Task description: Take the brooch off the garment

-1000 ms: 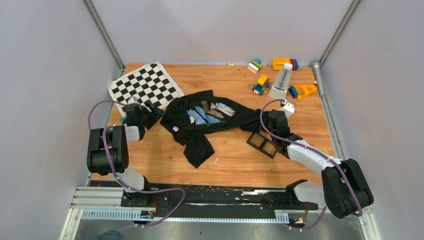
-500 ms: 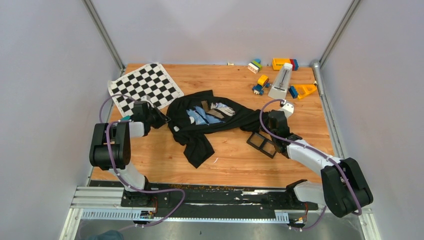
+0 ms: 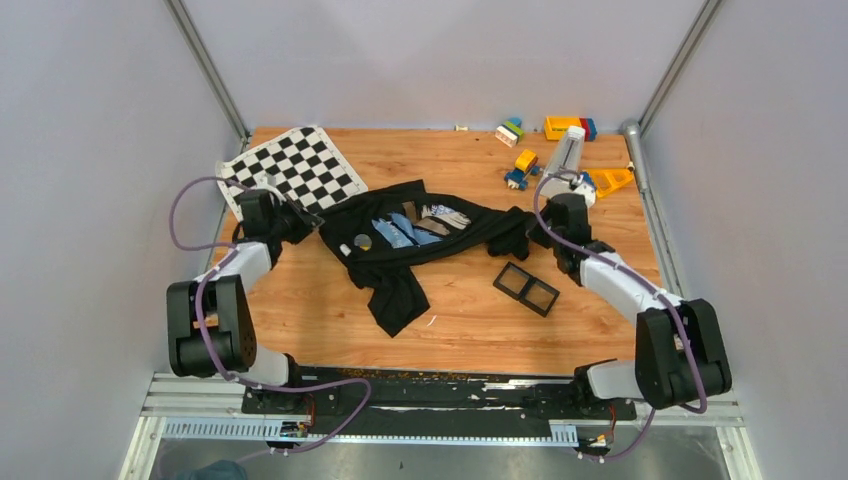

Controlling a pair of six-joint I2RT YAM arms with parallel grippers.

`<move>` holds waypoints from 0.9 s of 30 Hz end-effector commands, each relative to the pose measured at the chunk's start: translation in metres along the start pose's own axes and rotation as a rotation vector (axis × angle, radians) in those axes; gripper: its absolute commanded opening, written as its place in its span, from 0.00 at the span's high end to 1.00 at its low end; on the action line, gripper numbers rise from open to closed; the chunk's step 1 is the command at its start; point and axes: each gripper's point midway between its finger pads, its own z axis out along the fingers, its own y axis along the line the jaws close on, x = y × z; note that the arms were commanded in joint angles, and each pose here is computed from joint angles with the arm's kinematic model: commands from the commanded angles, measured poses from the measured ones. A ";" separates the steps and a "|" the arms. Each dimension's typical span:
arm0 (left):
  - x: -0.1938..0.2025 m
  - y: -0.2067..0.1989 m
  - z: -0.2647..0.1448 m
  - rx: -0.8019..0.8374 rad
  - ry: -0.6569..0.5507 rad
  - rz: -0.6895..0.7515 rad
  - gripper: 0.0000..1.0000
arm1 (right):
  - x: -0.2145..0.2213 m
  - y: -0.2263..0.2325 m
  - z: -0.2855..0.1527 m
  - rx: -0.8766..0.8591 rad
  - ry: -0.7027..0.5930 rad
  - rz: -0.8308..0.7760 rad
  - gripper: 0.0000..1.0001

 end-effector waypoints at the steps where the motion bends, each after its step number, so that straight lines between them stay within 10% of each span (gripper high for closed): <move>1: -0.068 -0.033 -0.039 0.001 -0.071 -0.013 1.00 | -0.061 0.042 -0.005 -0.103 -0.010 0.063 1.00; 10: -0.174 -0.107 -0.155 -0.045 -0.390 0.078 1.00 | -0.177 0.107 -0.079 -0.249 -0.233 0.068 1.00; 21: -0.192 -0.175 -0.309 -0.019 -0.663 0.166 1.00 | -0.215 0.178 -0.209 -0.635 -0.326 -0.053 1.00; 27: -0.166 -0.169 -0.278 0.032 -0.526 0.138 1.00 | -0.179 0.139 -0.175 -0.510 -0.280 0.010 1.00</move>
